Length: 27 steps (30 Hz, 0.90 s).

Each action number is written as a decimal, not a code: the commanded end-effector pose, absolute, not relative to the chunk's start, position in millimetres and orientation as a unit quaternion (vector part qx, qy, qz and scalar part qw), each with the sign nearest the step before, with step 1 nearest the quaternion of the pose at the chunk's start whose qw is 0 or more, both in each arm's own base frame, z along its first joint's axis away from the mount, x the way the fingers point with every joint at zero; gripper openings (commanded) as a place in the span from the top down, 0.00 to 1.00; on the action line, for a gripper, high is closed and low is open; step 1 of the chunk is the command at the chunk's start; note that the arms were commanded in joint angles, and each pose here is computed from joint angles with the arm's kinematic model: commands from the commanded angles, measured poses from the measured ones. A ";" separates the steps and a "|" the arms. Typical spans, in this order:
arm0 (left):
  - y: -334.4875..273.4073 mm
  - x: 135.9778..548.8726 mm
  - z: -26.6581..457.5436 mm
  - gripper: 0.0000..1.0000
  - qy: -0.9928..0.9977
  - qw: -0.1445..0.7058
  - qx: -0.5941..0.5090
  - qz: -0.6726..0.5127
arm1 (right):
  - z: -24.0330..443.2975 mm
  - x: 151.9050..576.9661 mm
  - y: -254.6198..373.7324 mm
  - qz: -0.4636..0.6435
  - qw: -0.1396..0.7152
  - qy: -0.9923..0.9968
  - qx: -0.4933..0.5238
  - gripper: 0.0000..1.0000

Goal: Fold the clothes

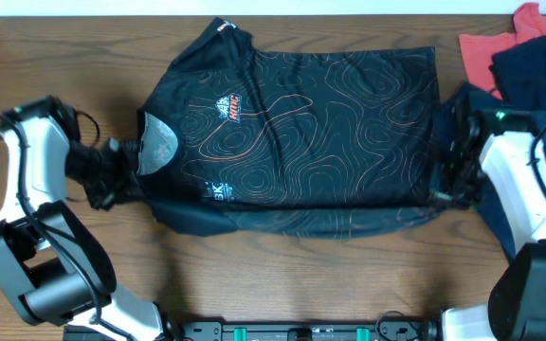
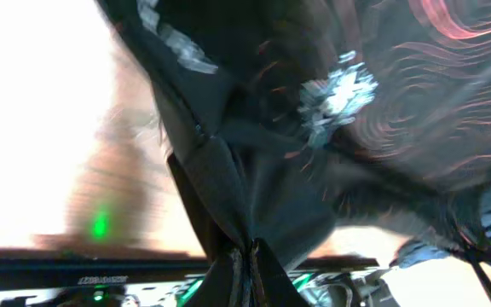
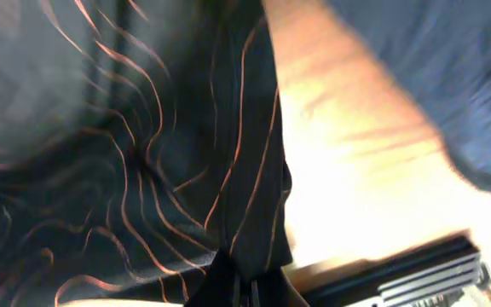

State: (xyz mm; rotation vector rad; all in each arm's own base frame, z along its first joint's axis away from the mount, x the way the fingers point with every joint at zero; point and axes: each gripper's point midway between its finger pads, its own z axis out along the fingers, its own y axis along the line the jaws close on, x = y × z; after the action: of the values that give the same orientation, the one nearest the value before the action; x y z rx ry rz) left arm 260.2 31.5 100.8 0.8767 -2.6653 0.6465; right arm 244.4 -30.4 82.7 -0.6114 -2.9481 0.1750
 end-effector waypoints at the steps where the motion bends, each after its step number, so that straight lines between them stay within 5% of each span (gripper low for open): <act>1: 33.2 241.4 104.8 0.94 -0.924 0.119 0.305 0.199 | 68.4 225.8 -26.3 0.044 0.087 -0.971 -0.221 0.99; 6: 38.4 223.7 110.3 0.94 -0.930 0.091 0.319 0.159 | 60.0 212.4 -24.0 0.040 0.086 -0.970 -0.224 0.99; 11: 42.9 232.5 123.0 0.94 -0.931 0.030 0.332 0.151 | 63.6 241.9 -26.0 0.028 0.012 -0.975 -0.221 0.99; 27: 70.0 349.6 127.8 0.93 -0.906 -0.181 0.332 0.192 | 89.8 366.6 -27.1 -0.032 -0.239 -0.948 -0.209 0.99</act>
State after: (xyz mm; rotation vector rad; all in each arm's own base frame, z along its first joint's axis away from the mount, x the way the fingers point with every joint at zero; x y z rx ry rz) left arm 341.5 70.8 132.5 1.1438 -3.2432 0.6616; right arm 361.6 -22.7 86.1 -0.7601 -3.5172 -0.1077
